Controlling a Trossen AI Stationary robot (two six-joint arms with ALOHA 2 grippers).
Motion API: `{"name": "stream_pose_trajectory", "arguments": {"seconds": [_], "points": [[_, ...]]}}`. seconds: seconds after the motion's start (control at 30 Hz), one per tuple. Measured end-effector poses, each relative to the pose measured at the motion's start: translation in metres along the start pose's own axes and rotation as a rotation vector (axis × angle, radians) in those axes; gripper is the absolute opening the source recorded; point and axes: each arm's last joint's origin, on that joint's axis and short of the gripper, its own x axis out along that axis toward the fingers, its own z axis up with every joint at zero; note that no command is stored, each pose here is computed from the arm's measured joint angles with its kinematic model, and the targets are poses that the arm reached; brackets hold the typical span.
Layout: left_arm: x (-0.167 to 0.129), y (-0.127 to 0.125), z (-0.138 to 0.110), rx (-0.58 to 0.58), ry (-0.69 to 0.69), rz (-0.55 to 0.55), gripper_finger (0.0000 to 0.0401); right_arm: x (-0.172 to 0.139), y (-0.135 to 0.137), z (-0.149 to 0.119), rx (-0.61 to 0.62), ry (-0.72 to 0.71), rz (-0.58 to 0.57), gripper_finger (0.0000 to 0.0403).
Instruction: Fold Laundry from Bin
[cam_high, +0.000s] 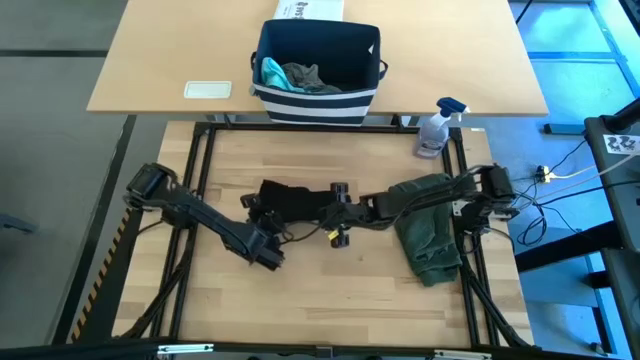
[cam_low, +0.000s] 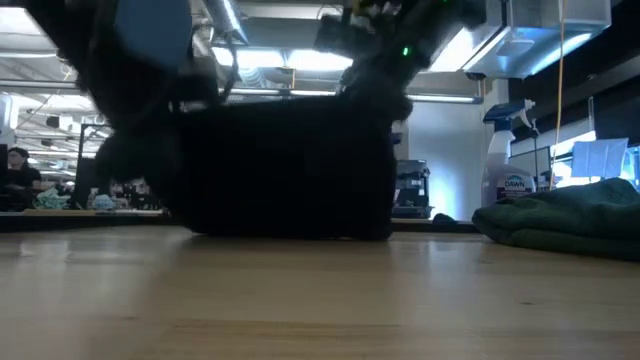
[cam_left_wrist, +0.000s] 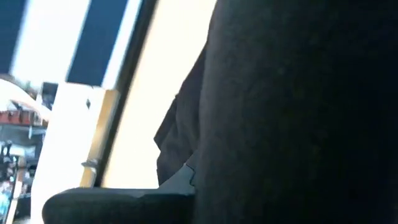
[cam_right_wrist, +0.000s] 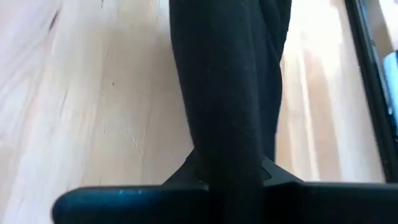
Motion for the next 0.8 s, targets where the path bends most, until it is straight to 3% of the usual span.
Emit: {"name": "stream_pose_trajectory", "arguments": {"seconds": [0.37, 0.8], "points": [[-0.027, 0.063, 0.054, 0.007, -0.166, -0.014, 0.0038, -0.085, -0.010, 0.021, -0.016, 0.027, -0.006, 0.0014], [-0.020, 0.120, 0.139, 0.081, -0.449, -0.096, 0.0038, -0.187, -0.021, -0.003, 0.176, -0.018, -0.069, 0.0014]]}}
